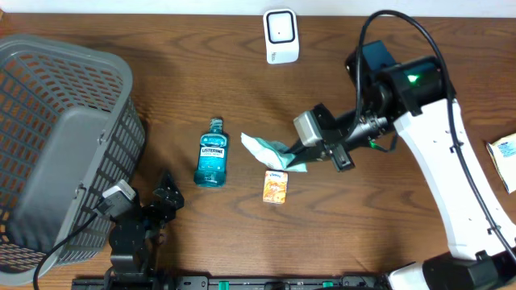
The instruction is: Scan the item barcode
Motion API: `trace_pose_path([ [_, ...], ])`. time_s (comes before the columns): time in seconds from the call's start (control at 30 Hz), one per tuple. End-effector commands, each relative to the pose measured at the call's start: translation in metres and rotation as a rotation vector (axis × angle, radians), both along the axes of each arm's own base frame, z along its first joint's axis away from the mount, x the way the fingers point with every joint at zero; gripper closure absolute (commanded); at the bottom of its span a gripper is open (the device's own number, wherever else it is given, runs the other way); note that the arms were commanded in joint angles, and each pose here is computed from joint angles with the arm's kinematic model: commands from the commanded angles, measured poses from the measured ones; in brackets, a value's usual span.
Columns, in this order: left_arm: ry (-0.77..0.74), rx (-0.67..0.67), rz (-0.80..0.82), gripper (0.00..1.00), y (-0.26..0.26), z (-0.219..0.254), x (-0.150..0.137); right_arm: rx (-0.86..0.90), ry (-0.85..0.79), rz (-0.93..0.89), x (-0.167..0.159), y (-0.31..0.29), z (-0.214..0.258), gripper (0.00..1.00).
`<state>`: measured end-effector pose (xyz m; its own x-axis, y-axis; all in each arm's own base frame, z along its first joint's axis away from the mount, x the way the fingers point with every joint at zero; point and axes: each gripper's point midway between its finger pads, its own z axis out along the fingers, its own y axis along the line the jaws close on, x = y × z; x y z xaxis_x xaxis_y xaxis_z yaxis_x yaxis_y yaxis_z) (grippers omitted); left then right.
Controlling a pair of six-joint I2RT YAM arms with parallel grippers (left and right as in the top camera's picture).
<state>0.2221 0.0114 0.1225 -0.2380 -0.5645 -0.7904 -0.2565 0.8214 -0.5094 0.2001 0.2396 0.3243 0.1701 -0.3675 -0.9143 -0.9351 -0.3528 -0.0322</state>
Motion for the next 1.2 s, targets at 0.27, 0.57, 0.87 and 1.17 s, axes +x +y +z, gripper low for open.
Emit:
trace_pose_path([
  [0.27,0.023,0.004,0.015,0.02,0.003,-0.007,-0.002,0.159,0.359,-0.093,-0.015,-0.012,-0.055,0.99],
  [0.57,0.022,0.004,0.015,0.02,0.003,-0.007,-0.002,0.266,0.483,-0.135,-0.025,-0.009,-0.072,0.99],
  [0.87,0.022,0.004,0.015,0.02,0.003,-0.007,-0.002,0.250,0.529,-0.151,-0.026,-0.011,-0.071,0.99],
  [1.17,0.022,0.004,0.015,0.02,0.003,-0.007,-0.002,0.171,0.520,-0.128,-0.032,-0.015,-0.083,0.99],
])
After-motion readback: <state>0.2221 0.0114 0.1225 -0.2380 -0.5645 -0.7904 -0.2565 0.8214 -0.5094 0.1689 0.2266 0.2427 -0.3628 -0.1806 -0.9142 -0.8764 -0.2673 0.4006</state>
